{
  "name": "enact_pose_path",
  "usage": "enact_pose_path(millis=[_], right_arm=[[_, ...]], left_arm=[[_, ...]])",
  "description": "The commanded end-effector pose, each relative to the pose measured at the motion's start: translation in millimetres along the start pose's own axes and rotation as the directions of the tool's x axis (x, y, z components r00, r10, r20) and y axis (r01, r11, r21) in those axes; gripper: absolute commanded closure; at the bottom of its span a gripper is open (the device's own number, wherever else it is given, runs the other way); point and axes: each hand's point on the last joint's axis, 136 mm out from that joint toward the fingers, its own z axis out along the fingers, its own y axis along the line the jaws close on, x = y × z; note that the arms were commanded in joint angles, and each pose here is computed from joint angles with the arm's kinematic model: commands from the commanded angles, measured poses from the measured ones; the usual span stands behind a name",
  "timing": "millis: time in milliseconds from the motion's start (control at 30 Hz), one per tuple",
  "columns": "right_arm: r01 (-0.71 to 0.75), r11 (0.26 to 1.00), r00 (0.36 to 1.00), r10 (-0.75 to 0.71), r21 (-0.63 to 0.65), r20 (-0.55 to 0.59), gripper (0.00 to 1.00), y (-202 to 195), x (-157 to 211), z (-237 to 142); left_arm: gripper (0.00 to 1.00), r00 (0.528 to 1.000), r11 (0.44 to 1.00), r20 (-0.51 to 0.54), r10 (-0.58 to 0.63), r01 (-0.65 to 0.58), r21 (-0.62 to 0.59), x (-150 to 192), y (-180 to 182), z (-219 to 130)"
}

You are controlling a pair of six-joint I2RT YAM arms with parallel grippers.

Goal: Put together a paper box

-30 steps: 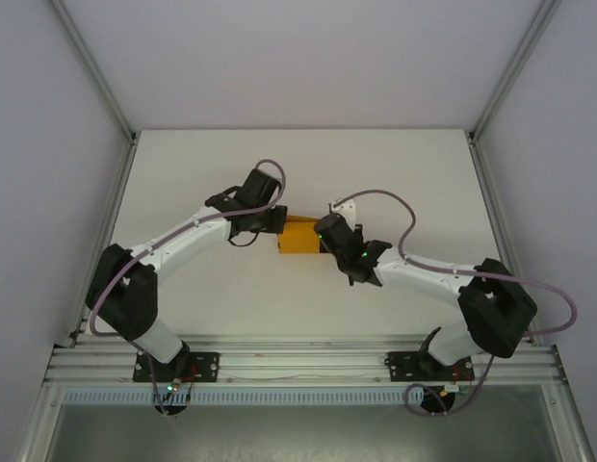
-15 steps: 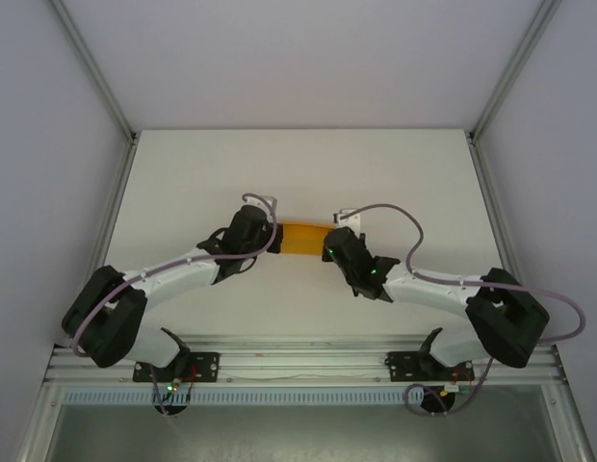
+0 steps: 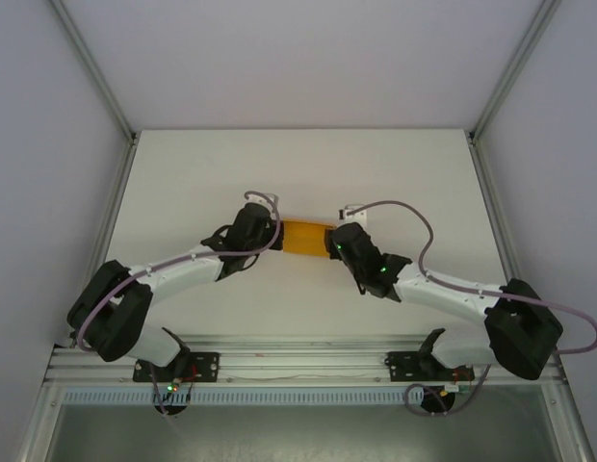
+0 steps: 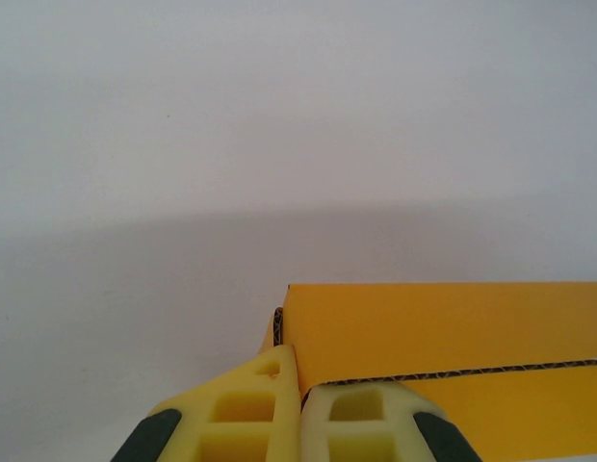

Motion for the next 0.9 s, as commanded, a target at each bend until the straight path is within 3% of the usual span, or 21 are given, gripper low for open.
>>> enact_pose_path(millis=[0,133,267,500,633,867], right_arm=[[-0.046,0.999,0.999,0.046,-0.002,0.011,0.56,-1.8,-14.6,-2.0],[-0.08,0.996,0.996,0.079,-0.037,-0.042,0.45,-1.4,-4.1,-0.8],[-0.031,0.992,0.996,0.02,-0.122,-0.09,0.36,8.1,11.2,-2.9],[0.037,0.979,0.982,-0.074,-0.202,-0.176,0.3,9.8,40.0,-7.8],[0.004,0.988,0.991,-0.025,-0.155,-0.132,0.25,0.9,25.4,-13.0],[-0.121,0.992,0.993,0.121,-0.025,0.012,0.05,-26.4,-13.3,-23.9]], left_arm=[[1.0,0.934,0.983,-0.354,0.043,-0.102,-0.15,95.3,43.6,-4.1],[1.0,0.942,0.985,-0.33,0.059,-0.108,-0.132,84.3,35.3,-7.1],[1.0,0.95,0.986,-0.304,0.071,-0.113,-0.124,69.6,24.1,-9.3],[1.0,0.958,0.983,-0.27,0.1,-0.138,-0.123,53.4,6.4,-6.6],[1.0,0.957,0.981,-0.264,0.12,-0.155,-0.118,49.5,-2.9,-5.4],[1.0,0.952,0.969,-0.255,0.172,-0.21,-0.132,44.2,-13.3,-8.2]])
